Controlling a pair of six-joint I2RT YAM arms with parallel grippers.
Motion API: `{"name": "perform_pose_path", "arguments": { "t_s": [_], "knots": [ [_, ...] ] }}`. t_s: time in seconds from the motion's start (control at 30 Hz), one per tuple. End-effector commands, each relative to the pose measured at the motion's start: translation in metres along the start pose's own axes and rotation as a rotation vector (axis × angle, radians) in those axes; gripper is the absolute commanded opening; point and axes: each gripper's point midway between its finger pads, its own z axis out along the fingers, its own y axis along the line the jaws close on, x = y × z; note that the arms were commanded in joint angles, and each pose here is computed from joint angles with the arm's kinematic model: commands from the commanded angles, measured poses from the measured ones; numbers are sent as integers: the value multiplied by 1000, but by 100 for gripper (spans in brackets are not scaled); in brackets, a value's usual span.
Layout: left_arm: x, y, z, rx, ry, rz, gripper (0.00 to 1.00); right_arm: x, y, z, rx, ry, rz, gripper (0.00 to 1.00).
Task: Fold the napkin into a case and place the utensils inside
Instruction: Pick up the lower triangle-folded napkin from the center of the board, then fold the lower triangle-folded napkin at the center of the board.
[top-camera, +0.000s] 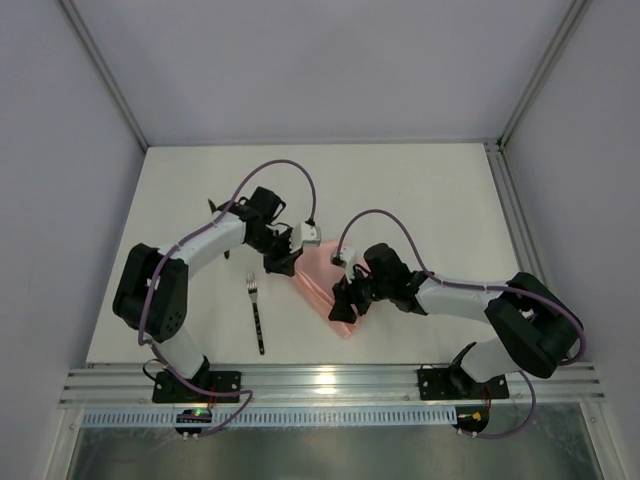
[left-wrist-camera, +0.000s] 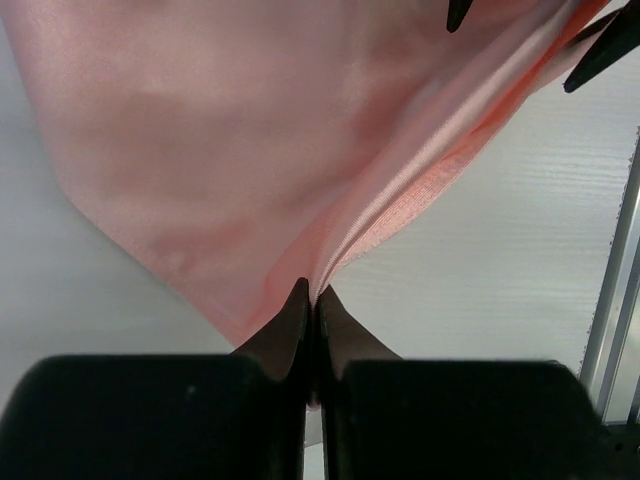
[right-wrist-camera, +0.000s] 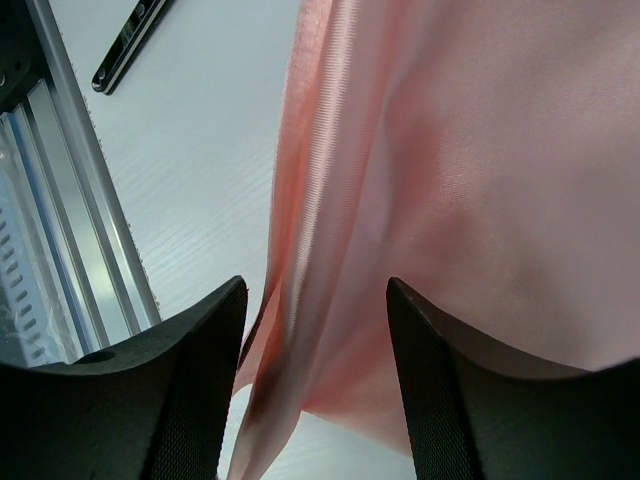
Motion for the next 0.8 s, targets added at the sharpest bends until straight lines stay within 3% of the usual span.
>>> {"name": "perform_pose_path", "arguments": {
  "t_s": [0.0, 0.2, 0.3, 0.33, 0.4, 0.47, 0.77],
  "knots": [
    [-10, 7, -4, -26, -13, -61, 0, -14, 4, 0, 45, -51, -22, 62],
    [-12, 9, -5, -38, -5, -120, 0, -1, 4, 7, 96, -19, 1, 62],
    [-12, 9, -6, -36, 2, -133, 0, 7, -3, 8, 126, 4, 23, 54],
    [-12, 8, -6, -33, 2, -135, 0, 8, -4, 9, 132, 7, 29, 38],
    [-10, 5, -7, -24, 9, -132, 0, 4, -4, 8, 135, -2, 34, 15],
    [-2, -2, -9, -5, 44, -141, 0, 0, 6, 5, 88, -11, 27, 4],
    [37, -55, -30, 167, 190, -143, 0, -8, 78, -15, -272, 48, 68, 4]
  ]
}}
